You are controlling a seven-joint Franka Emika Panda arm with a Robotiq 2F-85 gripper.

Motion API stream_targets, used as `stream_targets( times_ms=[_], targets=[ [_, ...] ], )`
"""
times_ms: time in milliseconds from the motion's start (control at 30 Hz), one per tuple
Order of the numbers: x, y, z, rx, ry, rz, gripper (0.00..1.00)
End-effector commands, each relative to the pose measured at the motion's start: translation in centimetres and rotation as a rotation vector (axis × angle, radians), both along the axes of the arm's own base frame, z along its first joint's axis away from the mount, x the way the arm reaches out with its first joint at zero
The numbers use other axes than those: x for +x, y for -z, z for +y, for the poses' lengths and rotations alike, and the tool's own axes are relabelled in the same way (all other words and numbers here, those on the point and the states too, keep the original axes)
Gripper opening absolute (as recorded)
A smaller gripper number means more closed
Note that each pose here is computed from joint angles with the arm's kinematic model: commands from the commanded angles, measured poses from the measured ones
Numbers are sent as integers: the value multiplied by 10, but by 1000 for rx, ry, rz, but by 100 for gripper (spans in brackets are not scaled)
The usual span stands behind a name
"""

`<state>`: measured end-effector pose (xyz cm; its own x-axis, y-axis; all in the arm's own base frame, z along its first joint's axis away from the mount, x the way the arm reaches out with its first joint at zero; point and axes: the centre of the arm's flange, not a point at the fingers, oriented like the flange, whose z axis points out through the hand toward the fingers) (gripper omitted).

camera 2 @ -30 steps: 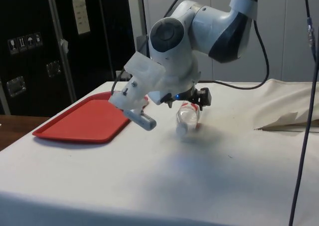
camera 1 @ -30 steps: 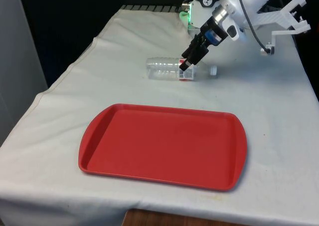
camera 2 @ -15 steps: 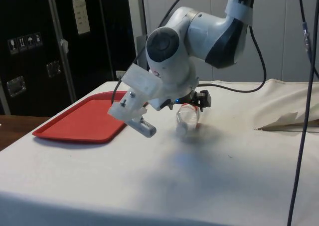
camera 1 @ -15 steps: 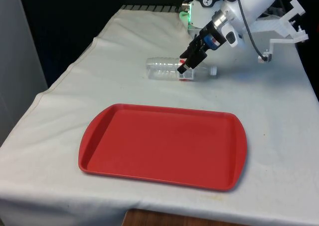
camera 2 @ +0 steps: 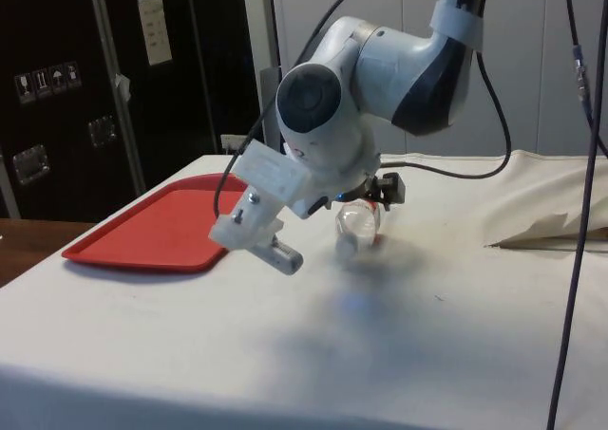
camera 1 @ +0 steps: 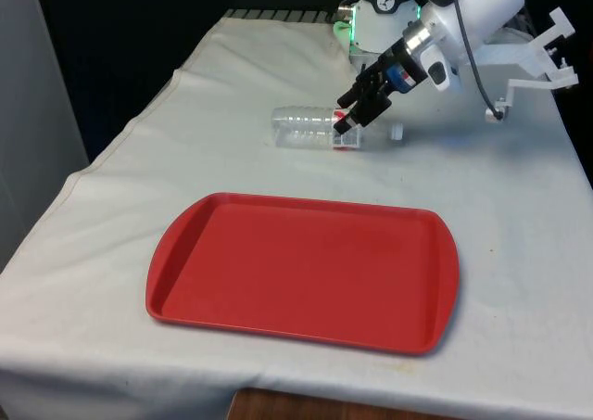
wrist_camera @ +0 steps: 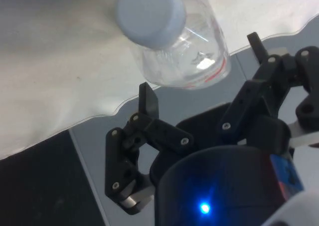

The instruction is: Place the bottle upright on the tray.

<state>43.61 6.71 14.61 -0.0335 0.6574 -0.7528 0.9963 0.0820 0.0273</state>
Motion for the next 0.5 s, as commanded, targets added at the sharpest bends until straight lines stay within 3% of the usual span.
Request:
stream_targets(
  times_ms=[0,267,467],
  targets=[
    [0,3,5,-9,4,3,100],
    [-1,12,20,-23,-3,3,100],
    [-1,20,21,-35,-2,7,100]
  ],
)
